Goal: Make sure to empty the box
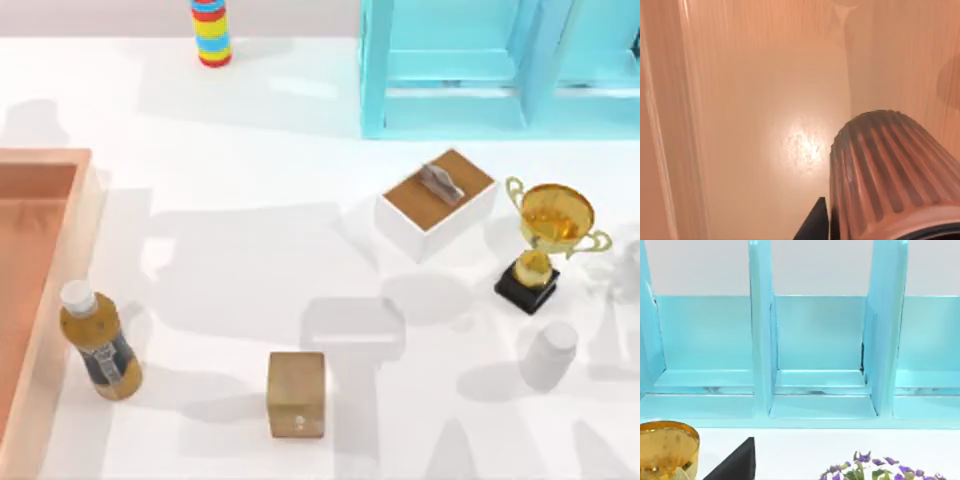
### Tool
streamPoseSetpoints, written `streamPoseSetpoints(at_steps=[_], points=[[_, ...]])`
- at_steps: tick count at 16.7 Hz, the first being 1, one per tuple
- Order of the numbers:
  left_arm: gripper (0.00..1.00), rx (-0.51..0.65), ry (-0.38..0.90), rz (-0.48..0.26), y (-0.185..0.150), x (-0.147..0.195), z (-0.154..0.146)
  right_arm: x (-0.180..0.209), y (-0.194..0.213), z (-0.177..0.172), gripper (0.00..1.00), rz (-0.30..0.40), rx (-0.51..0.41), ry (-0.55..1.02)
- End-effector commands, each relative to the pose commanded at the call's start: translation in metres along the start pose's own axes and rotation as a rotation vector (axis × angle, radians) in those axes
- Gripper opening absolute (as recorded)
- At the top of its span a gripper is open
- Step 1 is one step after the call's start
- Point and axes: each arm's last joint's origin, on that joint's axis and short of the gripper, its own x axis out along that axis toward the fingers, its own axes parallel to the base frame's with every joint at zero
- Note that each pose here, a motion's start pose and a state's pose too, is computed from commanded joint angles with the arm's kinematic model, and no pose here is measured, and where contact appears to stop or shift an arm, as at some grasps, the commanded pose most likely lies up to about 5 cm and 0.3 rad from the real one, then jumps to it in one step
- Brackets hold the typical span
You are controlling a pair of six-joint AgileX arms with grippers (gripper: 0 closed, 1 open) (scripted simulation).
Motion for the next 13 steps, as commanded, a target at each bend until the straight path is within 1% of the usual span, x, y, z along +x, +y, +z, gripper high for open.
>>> streamPoseSetpoints(at_steps=[3,6,10,13], points=[[0.0,0.0,-0.03,0.007,-0.046,0.011,0.018,0.0,0.0,0.0,1.0,0.0,0.0,0.0],[0.0,0.003,-0.048,-0.002,-0.106,0.027,0.029,0.0,0.0,0.0,1.0,0.0,0.0,0.0],[0.0,0.004,-0.021,-0.015,-0.182,0.058,0.027,0.0,0.0,0.0,1.0,0.0,0.0,0.0],[0.0,0.002,0.011,-0.016,-0.217,0.077,0.019,0.0,0.0,0.0,1.0,0.0,0.0,0.0]])
